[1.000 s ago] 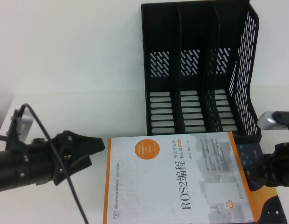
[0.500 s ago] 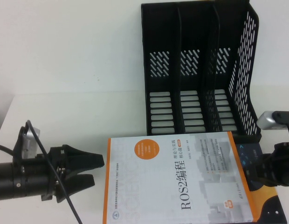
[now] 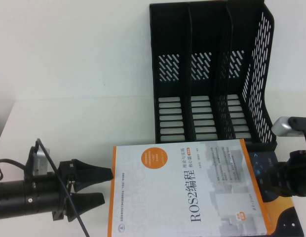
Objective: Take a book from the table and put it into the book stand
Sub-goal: Push book with right arm
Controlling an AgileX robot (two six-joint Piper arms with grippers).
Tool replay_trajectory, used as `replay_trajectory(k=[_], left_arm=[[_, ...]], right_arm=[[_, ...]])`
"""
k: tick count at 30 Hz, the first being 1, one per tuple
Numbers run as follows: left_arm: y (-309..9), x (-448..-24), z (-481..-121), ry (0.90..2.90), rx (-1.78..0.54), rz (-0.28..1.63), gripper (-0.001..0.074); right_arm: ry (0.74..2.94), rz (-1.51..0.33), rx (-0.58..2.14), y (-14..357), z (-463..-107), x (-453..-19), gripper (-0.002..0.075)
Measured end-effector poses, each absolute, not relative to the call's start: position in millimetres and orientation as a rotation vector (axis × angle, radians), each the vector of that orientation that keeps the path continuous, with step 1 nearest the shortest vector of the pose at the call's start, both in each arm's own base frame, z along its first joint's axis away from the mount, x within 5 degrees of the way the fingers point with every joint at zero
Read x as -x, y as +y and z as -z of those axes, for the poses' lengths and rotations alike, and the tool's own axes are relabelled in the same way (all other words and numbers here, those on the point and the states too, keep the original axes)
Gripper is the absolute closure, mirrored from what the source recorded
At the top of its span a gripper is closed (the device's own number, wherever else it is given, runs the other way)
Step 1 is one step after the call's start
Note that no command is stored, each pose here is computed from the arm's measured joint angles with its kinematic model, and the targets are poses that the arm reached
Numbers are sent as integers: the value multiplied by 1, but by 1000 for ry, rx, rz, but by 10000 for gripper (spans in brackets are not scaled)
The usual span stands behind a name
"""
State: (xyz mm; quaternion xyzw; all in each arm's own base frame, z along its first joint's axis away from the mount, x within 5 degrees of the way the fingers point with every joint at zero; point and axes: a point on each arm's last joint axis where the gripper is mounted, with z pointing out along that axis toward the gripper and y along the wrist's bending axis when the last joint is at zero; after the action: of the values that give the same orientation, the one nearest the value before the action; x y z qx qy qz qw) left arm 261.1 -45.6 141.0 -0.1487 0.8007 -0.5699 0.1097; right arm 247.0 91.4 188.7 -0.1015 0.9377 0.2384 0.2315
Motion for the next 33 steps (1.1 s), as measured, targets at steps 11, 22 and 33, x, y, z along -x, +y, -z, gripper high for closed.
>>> replay_trajectory(k=[11,22,33], left_arm=[[-61,-263,-129,2365,461,1717,69],[-80,-258,-129,2412,383,1749,69],[-86,-256,-129,2424,366,1760,72]], right_arm=[[2569,-653,301,92,-189,-247,728],[2571,-661,302,92,-189,-247,728],[2535,-742,384,107,-188,-243,728]])
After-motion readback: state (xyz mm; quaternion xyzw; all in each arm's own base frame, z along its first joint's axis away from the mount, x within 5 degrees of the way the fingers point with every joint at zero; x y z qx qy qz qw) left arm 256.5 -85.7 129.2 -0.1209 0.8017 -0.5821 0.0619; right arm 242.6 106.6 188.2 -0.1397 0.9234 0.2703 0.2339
